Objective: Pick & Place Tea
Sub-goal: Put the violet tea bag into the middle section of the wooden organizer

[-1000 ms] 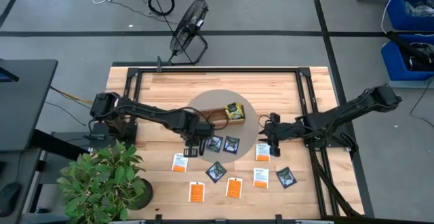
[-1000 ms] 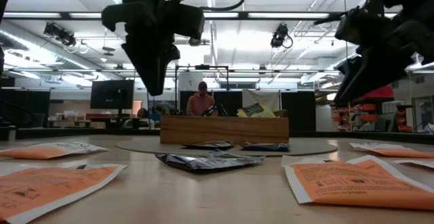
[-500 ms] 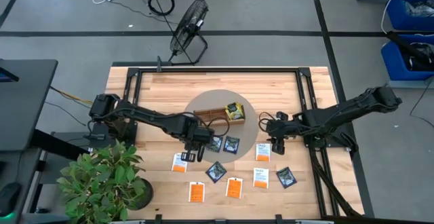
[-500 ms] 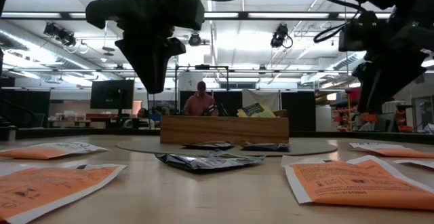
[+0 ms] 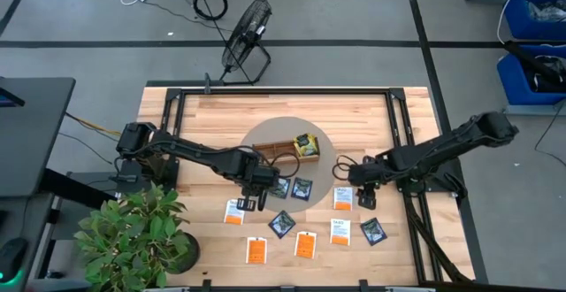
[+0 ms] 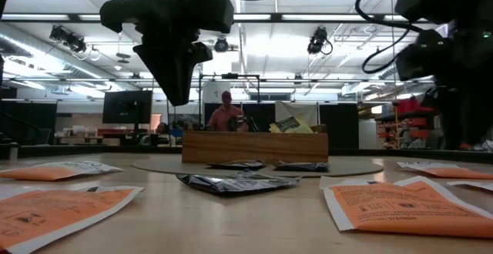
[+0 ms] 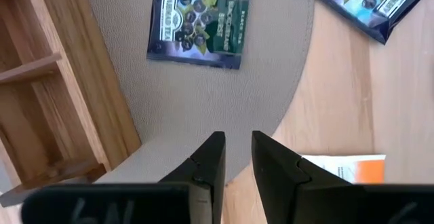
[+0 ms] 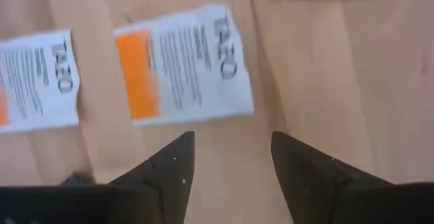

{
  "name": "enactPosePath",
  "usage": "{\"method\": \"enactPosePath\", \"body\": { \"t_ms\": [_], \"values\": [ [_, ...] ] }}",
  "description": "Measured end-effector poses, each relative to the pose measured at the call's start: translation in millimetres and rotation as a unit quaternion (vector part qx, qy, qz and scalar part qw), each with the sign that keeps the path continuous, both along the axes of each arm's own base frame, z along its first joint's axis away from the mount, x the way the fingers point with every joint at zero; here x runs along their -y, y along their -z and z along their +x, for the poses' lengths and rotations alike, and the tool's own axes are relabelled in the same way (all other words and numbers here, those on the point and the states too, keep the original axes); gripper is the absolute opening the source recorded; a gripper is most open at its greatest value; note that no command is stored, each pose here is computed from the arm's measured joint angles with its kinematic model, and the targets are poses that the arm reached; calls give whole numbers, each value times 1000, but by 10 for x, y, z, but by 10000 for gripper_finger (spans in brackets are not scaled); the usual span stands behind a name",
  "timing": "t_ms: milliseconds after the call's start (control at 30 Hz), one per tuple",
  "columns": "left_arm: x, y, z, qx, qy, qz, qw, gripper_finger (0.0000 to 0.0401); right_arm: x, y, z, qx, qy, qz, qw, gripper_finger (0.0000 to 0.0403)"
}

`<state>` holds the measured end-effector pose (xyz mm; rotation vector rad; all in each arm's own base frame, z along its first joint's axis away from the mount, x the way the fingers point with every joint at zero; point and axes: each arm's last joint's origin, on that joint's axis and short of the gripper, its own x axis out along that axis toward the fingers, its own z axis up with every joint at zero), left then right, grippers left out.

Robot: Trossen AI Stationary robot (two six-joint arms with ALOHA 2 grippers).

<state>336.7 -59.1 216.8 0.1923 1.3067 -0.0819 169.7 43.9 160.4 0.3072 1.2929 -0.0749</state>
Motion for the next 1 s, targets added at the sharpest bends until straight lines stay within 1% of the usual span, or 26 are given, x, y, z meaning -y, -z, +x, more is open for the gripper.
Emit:
{"method": "enactPosePath", "body": {
  "t_ms": [167, 300, 400, 500, 600, 700, 767, 933, 1000],
  "values": [
    [2, -2, 9, 5, 0, -1, 1000, 78, -184, 10, -103, -41, 3, 41, 998, 197],
    [4, -9, 32, 17, 7, 1, 1000, 78, -342, 16, -207, -70, 9, 50, 996, 197],
    [8, -16, 54, 29, 17, 3, 999, 78, -461, -20, -256, -77, 10, 56, 995, 197],
    [9, -18, 60, 31, 25, 5, 999, 78, -557, -51, -295, -71, 7, 51, 996, 197],
    [10, -19, 62, 33, 26, 5, 999, 78, -633, -52, -342, -54, -1, 32, 998, 197],
    [10, -19, 62, 33, 26, 5, 999, 78, -709, -30, -380, -49, -24, 19, 998, 197],
    [9, -18, 61, 32, 26, 5, 999, 78, -762, -7, -395, -49, -53, 15, 997, 197],
    [9, -19, 62, 33, 25, 5, 999, 78, -912, 30, -368, -17, -129, 27, 991, 197],
    [10, -20, 65, 35, 25, 5, 999, 78, -951, 53, -354, -10, -146, 26, 989, 197]
  ]
}}
